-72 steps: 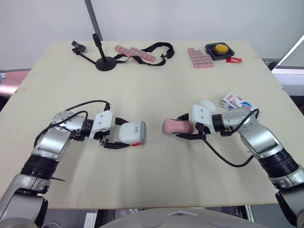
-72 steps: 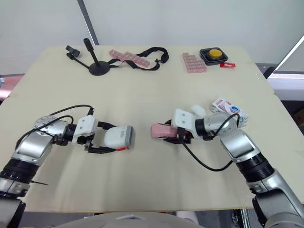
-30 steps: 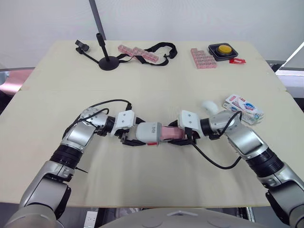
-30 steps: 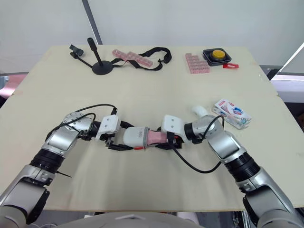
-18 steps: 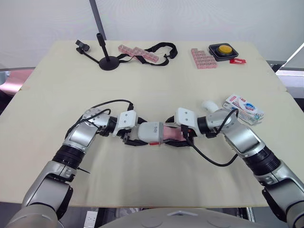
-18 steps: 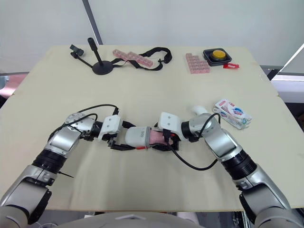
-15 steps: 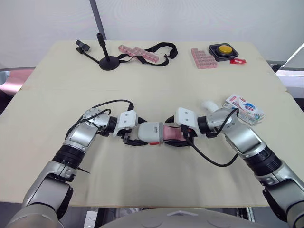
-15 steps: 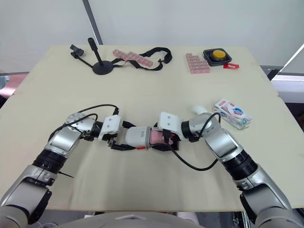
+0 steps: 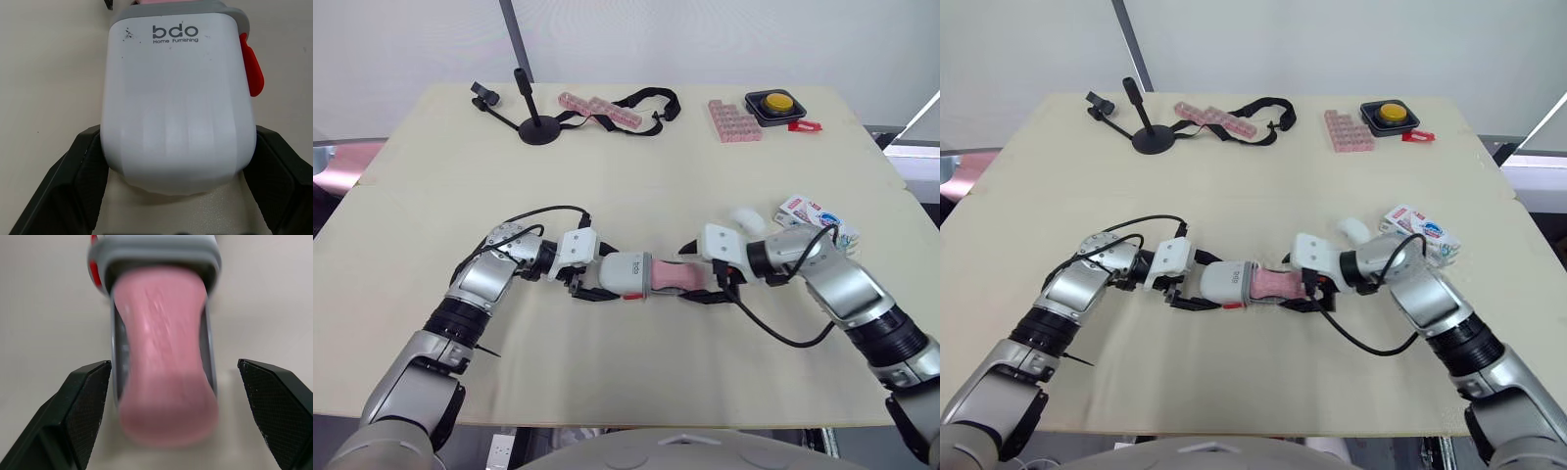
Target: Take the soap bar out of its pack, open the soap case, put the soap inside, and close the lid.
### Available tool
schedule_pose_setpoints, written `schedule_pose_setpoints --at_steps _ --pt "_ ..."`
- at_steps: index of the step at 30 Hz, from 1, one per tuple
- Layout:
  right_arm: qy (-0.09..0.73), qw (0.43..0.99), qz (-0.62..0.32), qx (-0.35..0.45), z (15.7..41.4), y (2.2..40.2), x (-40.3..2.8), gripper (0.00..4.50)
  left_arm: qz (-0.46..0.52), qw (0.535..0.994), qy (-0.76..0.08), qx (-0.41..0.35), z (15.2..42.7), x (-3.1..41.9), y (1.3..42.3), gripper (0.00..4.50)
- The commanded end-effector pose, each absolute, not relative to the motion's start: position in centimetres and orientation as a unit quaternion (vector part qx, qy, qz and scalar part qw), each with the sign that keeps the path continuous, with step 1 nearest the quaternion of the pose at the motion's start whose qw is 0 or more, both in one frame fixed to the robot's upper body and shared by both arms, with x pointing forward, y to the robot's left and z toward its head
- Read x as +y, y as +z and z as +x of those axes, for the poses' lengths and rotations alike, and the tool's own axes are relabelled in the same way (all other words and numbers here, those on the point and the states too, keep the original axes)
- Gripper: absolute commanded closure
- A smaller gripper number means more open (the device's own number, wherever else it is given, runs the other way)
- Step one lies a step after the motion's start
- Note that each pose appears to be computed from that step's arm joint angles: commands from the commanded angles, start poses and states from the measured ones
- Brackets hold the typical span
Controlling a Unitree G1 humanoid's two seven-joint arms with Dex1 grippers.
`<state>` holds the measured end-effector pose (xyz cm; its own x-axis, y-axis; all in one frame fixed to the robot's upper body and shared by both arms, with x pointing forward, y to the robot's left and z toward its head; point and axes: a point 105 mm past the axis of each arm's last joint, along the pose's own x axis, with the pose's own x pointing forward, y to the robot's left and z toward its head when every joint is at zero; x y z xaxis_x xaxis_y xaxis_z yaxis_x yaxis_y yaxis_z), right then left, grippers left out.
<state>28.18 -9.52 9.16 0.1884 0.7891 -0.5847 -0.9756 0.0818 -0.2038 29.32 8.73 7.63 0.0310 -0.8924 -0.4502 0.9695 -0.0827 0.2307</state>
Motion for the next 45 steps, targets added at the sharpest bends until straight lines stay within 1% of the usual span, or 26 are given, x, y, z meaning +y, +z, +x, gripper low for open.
schedule_pose_setpoints --at_steps 1,10,17,27,33,37,38,39,40,45 --pt "0.614 0.718 -0.291 0.152 28.2 10.0 -10.5 0.08 0.26 0.67 -0.693 0.065 29.5 8.6 8.3 1.07" --pt "0.613 0.719 -0.28 0.17 28.1 8.9 -10.9 0.08 0.26 0.67 -0.692 0.065 29.4 8.7 8.3 1.07" --pt "0.609 0.722 -0.278 0.172 28.3 8.7 -11.4 0.08 0.261 0.671 -0.691 0.066 29.5 8.7 8.3 1.07" --pt "0.621 0.724 -0.255 0.156 28.7 8.7 -8.9 0.08 0.258 0.671 -0.692 0.064 29.5 8.5 8.5 1.07" --pt "0.625 0.721 -0.253 0.158 28.8 8.4 -8.3 0.08 0.259 0.672 -0.691 0.064 29.5 8.6 8.6 1.07" --pt "0.621 0.723 -0.256 0.161 29.0 8.2 -8.4 1.24 0.258 0.673 -0.69 0.064 29.6 8.6 8.6 1.07" --pt "0.621 0.723 -0.256 0.16 29.0 8.2 -8.4 1.47 0.258 0.673 -0.69 0.064 29.6 8.6 8.6 1.07" --pt "0.622 0.723 -0.256 0.16 29.0 8.2 -8.4 1.86 0.258 0.673 -0.69 0.064 29.6 8.6 8.6 1.07" --pt "0.623 0.722 -0.256 0.159 28.9 8.3 -8.4 1.97 0.258 0.673 -0.69 0.064 29.6 8.6 8.6 1.07" --pt "0.629 0.719 -0.26 0.142 28.8 9.3 -8.0 1.97 0.259 0.673 -0.69 0.066 29.6 8.7 8.6 1.07"
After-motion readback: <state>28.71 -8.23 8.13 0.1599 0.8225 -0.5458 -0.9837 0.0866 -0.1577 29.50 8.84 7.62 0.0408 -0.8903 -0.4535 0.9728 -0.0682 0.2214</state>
